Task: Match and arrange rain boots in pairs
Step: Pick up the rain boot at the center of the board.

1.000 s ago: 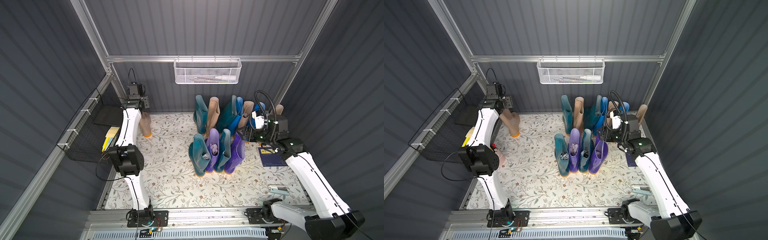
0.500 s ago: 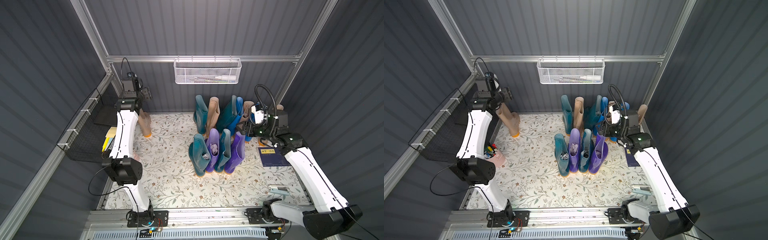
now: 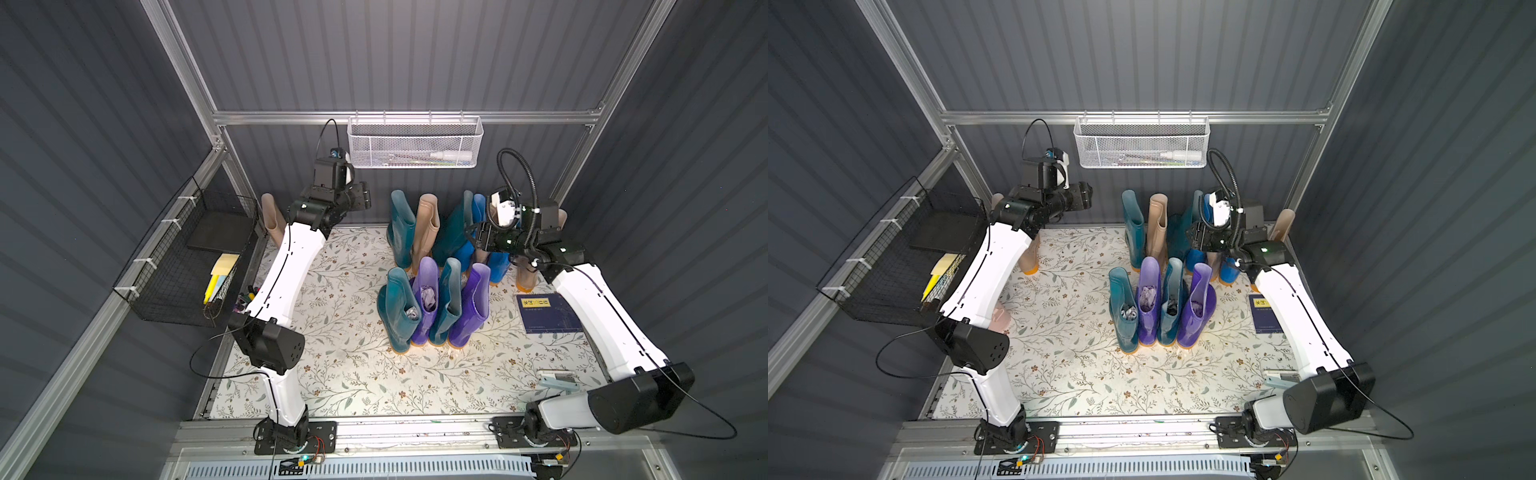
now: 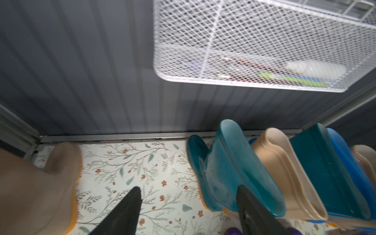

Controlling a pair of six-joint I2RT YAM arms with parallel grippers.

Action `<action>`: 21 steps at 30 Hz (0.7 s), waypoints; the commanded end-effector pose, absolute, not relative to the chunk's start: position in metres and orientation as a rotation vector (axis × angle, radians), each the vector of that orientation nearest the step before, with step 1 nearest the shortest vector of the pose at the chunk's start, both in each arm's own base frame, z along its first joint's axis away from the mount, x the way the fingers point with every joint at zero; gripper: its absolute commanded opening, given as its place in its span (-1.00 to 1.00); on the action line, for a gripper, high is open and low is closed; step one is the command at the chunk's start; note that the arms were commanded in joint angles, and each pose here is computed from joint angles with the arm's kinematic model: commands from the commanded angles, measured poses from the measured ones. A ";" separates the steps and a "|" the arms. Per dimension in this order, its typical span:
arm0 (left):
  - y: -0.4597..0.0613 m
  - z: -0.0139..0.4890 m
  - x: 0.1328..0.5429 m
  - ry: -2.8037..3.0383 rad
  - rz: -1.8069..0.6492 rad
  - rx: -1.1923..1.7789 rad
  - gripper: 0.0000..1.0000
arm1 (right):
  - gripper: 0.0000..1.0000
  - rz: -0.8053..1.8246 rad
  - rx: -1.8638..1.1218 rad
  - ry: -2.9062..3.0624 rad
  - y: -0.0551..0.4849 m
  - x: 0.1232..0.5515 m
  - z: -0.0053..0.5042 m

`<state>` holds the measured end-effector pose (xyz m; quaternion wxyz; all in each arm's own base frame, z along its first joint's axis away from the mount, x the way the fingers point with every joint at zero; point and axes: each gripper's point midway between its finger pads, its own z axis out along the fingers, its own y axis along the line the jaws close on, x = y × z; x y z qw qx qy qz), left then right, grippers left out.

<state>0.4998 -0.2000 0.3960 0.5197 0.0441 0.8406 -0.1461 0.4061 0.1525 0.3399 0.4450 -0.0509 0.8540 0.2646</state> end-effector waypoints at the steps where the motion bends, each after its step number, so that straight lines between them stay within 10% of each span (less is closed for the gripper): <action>1: -0.250 0.393 0.498 2.009 -0.462 0.159 0.52 | 0.28 0.704 -0.149 2.068 0.162 0.412 0.355; 21: -0.408 0.316 0.487 2.051 -0.525 0.341 0.60 | 0.32 0.568 0.014 2.001 0.103 0.351 0.365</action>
